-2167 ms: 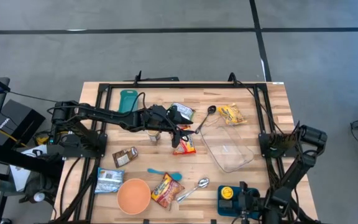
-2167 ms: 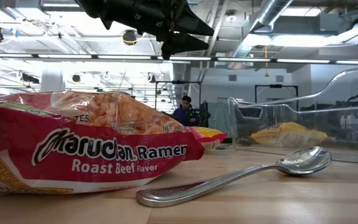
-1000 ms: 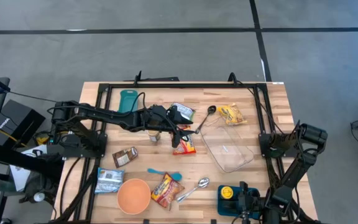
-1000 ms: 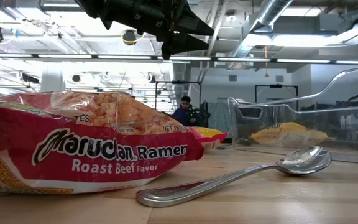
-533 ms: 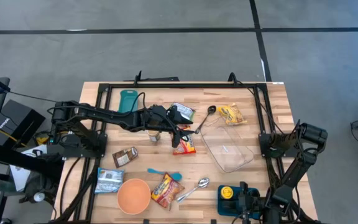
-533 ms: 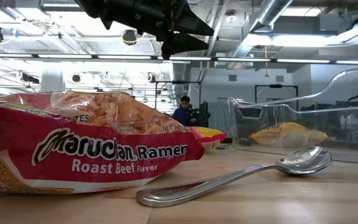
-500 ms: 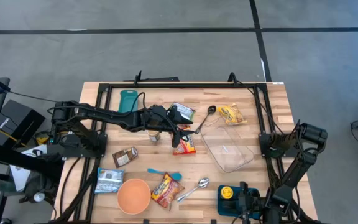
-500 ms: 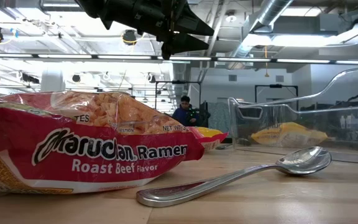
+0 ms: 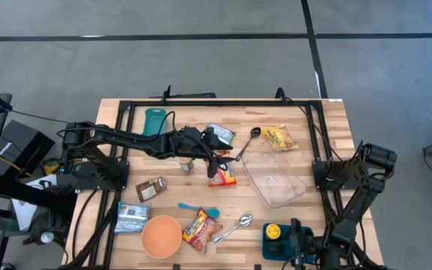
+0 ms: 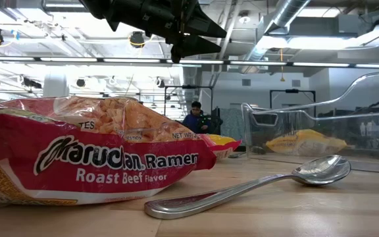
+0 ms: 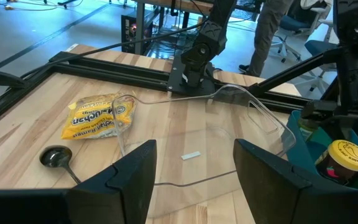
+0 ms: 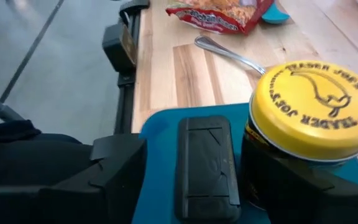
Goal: Pick & Place Food Item
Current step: Put the golden spice bottle into the blue bin
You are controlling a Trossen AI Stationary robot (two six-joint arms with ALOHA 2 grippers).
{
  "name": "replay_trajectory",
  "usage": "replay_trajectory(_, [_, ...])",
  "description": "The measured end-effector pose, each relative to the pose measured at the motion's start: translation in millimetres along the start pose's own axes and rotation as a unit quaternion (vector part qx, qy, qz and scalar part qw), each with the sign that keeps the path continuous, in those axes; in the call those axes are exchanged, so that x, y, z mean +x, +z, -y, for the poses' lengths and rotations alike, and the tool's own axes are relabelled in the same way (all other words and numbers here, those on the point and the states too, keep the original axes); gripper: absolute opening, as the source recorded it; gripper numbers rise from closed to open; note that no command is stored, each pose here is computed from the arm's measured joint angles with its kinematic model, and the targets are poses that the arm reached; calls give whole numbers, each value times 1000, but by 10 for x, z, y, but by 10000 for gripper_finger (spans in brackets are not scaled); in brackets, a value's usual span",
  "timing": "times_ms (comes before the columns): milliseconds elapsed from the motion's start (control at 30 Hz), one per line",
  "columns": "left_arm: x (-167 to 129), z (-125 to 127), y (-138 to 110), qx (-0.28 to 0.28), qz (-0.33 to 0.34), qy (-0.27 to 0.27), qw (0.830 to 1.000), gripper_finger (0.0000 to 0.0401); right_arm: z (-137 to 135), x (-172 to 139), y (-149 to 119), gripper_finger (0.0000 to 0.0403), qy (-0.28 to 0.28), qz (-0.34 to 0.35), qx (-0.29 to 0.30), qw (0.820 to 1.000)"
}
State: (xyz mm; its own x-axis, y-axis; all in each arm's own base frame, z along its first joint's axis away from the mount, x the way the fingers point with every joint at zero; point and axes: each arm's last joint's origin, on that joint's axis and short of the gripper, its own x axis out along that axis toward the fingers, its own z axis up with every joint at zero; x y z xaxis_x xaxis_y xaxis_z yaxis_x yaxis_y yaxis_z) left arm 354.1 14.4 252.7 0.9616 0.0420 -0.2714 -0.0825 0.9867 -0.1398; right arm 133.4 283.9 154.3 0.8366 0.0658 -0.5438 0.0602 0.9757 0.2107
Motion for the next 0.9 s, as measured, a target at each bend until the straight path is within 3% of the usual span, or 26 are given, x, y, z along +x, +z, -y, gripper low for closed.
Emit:
replay_trajectory(500, [0,-1,0,0,0,0,1000,208,-8,-360,148,269,43,-5,16,999])
replay_trajectory(900, [0,0,0,0,0,0,1000,208,93,-533,370,269,29,41,-21,999])
